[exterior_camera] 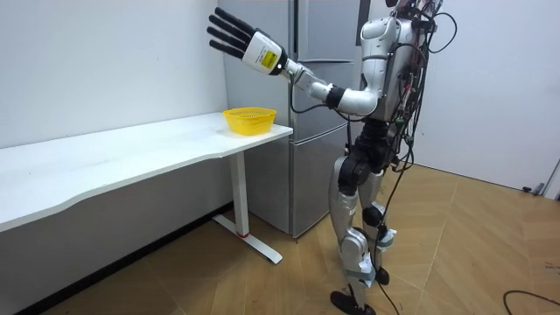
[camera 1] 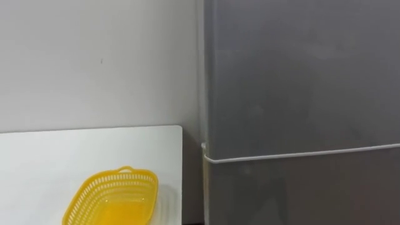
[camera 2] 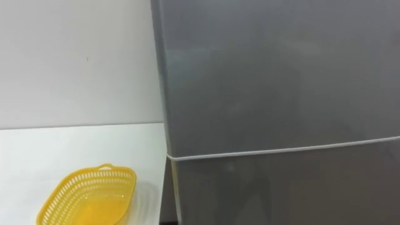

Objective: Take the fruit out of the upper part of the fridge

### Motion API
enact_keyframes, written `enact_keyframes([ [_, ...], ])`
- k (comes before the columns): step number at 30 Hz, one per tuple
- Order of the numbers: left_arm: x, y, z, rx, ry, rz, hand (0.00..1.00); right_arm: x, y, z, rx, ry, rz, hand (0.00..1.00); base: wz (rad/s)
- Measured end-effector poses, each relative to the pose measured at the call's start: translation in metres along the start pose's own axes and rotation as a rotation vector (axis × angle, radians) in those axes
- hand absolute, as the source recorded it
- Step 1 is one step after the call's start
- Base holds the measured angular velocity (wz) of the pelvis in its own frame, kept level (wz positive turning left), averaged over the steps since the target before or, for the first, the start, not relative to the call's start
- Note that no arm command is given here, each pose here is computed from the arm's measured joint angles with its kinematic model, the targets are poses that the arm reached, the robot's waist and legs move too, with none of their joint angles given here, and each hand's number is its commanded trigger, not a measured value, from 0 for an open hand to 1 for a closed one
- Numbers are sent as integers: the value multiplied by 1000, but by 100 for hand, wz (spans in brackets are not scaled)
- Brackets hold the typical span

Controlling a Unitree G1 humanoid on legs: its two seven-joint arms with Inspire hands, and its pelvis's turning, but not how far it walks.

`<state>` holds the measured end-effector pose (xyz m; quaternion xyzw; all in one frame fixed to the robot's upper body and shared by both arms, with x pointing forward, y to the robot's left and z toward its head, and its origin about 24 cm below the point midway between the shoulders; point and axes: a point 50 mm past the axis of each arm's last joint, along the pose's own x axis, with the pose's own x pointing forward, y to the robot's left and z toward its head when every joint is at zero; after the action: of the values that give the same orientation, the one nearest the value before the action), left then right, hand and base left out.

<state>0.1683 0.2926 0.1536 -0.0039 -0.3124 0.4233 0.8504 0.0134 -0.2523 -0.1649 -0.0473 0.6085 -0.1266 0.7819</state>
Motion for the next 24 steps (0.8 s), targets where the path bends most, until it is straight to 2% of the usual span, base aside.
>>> enact_keyframes([
  [7,-3,-31,4,-127,44,-189,0,0,0,-7,-59,65,16,0,-1],
  [12,-13,-53,4,-230,115,-398,0,0,1,-10,-73,92,26,0,-4],
  [15,-14,-62,4,-298,145,-468,0,-1,1,-11,-94,101,28,0,-5],
  [24,-15,-75,7,-333,138,-630,0,-1,-3,-15,-131,141,39,0,-4],
])
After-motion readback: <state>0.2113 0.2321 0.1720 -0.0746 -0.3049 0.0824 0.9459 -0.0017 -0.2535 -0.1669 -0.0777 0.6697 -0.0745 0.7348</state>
